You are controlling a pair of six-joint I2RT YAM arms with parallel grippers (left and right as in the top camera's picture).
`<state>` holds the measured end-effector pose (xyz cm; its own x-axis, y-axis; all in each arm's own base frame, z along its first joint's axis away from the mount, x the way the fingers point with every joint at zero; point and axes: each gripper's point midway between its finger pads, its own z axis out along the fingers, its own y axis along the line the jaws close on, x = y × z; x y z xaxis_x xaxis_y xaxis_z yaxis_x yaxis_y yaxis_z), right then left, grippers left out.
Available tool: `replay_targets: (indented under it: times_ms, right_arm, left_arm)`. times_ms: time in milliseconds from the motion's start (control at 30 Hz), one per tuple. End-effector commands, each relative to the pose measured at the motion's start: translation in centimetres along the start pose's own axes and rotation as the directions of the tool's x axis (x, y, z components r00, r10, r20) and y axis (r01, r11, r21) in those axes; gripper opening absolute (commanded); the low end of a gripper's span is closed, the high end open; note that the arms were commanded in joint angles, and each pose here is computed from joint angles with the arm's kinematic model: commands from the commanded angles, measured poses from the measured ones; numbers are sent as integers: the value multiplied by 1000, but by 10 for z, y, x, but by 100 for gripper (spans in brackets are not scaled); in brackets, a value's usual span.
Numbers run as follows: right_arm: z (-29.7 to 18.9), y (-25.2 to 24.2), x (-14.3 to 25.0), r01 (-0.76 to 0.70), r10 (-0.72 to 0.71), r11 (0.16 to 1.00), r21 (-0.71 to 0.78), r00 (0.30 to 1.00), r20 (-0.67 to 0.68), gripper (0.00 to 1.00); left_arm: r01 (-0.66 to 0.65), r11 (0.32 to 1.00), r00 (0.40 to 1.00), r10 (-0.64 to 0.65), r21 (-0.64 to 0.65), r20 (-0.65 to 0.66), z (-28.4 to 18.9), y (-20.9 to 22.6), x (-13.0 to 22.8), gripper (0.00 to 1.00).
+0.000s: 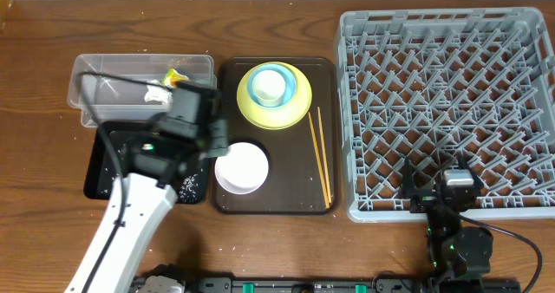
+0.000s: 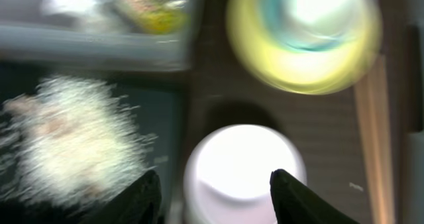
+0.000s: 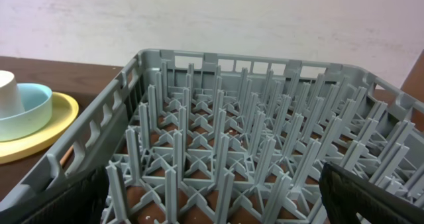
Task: Sort waste into correct bins and load items into the dishwasher rack
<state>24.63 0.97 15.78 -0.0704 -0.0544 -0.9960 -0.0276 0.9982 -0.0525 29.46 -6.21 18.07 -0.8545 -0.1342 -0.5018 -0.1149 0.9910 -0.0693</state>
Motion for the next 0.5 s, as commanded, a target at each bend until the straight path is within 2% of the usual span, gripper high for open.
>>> replay_targets:
  times_ms: [0, 167, 200, 233, 467]
  right_arm:
    - [0, -2, 1, 11, -11, 1000, 6, 1000, -4, 99]
    - [0, -2, 1, 11, -11, 1000, 6, 1000, -4, 99]
    - [0, -2, 1, 11, -11, 1000, 6, 1000, -4, 99]
    - [0, -2, 1, 11, -11, 1000, 6, 1000, -4, 99]
    - [0, -2, 1, 12, -12, 1000, 6, 1000, -4, 99]
  left_arm:
    - [154, 979, 988, -150, -132, 35, -5, 47, -9, 56]
    - [305, 936, 952, -304, -175, 33, -1, 68, -6, 63]
    - [308, 934, 951, -308, -179, 27, 0, 69, -5, 66]
    - [307, 935, 951, -307, -181, 25, 0, 69, -4, 77]
    - [306, 935, 951, -307, -181, 24, 1, 69, -4, 84]
